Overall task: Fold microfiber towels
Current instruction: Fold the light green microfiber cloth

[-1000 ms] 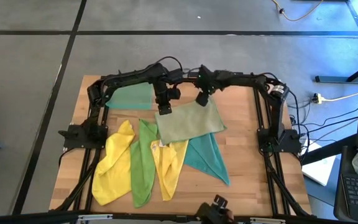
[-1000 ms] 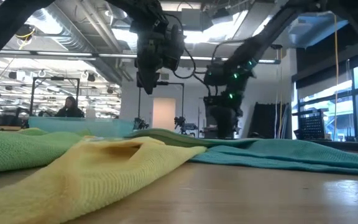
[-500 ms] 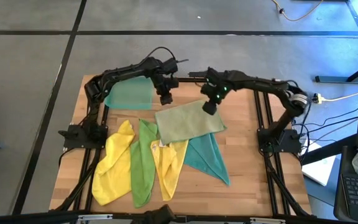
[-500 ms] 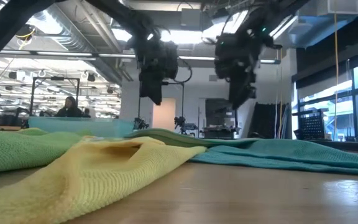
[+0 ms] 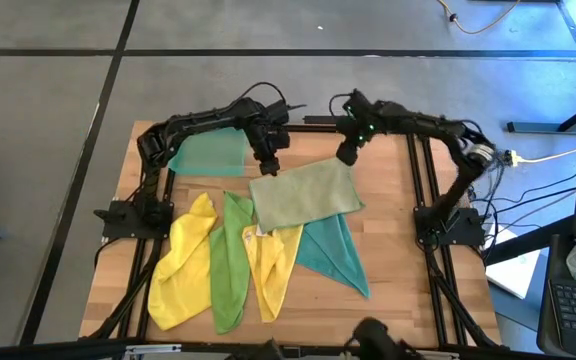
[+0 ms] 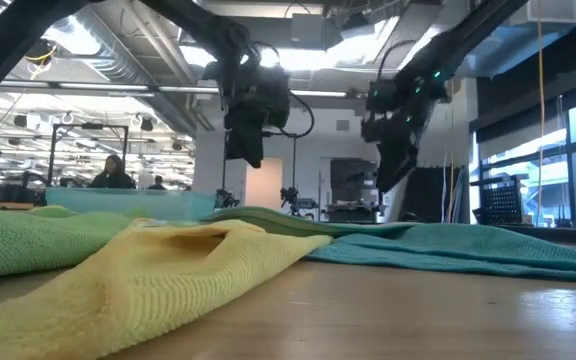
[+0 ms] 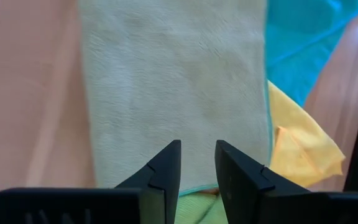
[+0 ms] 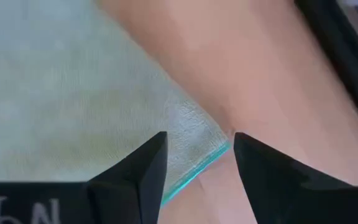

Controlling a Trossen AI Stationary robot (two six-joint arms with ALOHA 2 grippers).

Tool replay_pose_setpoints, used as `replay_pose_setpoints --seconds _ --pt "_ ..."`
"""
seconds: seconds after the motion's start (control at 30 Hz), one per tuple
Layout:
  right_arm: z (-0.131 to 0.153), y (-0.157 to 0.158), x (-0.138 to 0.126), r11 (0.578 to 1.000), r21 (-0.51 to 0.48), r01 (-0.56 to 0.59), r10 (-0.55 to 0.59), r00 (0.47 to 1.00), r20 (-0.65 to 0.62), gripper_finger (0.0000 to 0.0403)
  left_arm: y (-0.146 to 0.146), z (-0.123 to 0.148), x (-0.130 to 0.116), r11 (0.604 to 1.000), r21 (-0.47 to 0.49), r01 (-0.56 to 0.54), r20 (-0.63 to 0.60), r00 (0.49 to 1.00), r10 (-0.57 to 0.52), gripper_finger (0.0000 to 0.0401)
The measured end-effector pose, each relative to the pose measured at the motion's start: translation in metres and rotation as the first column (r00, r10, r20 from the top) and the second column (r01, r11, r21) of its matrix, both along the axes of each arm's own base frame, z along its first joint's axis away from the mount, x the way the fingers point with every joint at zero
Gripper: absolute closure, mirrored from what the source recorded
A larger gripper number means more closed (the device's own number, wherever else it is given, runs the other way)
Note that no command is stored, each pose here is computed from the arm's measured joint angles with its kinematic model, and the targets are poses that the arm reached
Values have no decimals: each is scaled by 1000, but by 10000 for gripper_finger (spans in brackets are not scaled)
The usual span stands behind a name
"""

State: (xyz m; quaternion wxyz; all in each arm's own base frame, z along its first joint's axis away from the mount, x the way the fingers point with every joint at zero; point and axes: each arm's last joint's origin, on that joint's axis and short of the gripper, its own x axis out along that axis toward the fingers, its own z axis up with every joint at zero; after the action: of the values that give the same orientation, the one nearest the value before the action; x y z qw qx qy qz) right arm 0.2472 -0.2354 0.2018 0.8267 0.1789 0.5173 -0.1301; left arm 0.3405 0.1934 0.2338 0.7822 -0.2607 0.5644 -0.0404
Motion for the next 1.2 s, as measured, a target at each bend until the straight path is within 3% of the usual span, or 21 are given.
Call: replay_pose_setpoints --seconds 0.17,0.43,0.6,0.77,1.2 --pt "-16 -27 13 988 85 -128 132 990 -43 215 -15 7 -1 999 -10 38 -30 999 -38 312" --pt "-32 -61 10 981 177 -84 92 995 -41 215 -26 57 -23 998 63 -26 48 999 23 312" --pt "-37 -62 7 971 180 -160 169 985 -38 215 -31 88 -36 985 150 -88 139 988 67 312" --pt "-43 -61 6 963 201 -179 195 979 -60 215 -36 110 -47 973 178 -144 211 972 105 312" --pt "-59 -45 15 938 239 -250 276 958 -80 214 -44 128 -60 963 190 -191 250 958 141 312"
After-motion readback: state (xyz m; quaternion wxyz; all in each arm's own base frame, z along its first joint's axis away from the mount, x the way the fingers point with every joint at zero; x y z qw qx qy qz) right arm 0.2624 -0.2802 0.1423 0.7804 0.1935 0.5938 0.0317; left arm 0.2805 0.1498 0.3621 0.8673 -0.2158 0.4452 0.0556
